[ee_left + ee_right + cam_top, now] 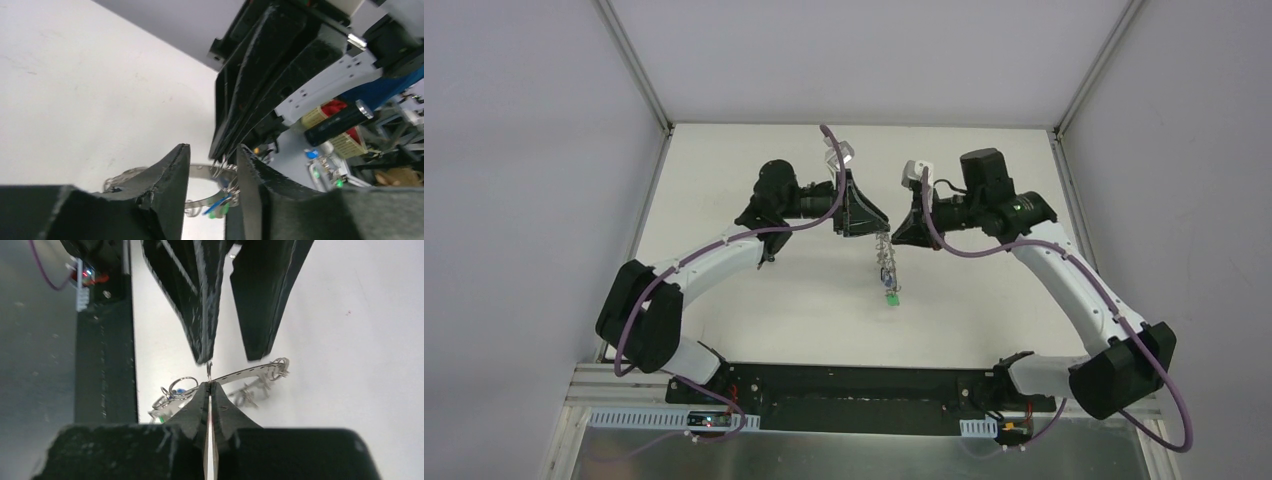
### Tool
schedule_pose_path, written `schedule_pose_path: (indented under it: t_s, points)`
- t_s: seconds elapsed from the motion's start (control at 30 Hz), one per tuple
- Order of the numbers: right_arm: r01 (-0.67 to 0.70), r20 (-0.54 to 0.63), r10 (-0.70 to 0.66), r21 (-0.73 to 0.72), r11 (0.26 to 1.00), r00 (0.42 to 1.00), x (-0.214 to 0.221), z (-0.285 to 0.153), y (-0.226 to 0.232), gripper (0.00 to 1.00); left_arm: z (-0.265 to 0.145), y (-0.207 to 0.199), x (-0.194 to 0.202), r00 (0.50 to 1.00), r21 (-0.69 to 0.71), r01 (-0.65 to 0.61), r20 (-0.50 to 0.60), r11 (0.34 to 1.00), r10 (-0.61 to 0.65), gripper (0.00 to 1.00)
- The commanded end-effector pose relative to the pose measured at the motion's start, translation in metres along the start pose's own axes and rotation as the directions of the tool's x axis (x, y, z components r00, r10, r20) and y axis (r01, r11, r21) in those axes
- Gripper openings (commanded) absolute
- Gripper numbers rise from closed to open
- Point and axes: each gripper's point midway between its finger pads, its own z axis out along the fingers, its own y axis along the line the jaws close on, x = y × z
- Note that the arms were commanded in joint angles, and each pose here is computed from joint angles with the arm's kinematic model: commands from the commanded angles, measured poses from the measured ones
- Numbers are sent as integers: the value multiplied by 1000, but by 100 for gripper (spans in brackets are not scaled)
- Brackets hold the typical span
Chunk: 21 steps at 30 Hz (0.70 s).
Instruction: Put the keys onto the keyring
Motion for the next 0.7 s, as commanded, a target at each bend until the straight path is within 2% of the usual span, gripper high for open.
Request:
schedule_pose_path:
  t_s: [0.0,0.13,0.33,0.53,0.67]
  points:
    - [247,-44,-244,77,966,969,7,-13,-3,0,-18,-6,-11,988,-3,-151,-42,988,151,44]
    - [341,-81,-334,100,935,939,20,-12,-2,0,-38,12,-12,983,-82,-168,-93,982,161,55]
    - [502,-154,-485,99,859,861,43,-14,1,0,-70,43,9,935,-256,-280,-289,925,203,58]
    - [579,-142,-568,52,814,811,54,-17,16,0,-100,71,17,889,-415,-383,-409,825,207,58]
    - [577,-99,-575,-3,817,812,62,-13,29,0,-121,89,21,861,-505,-440,-472,743,189,58]
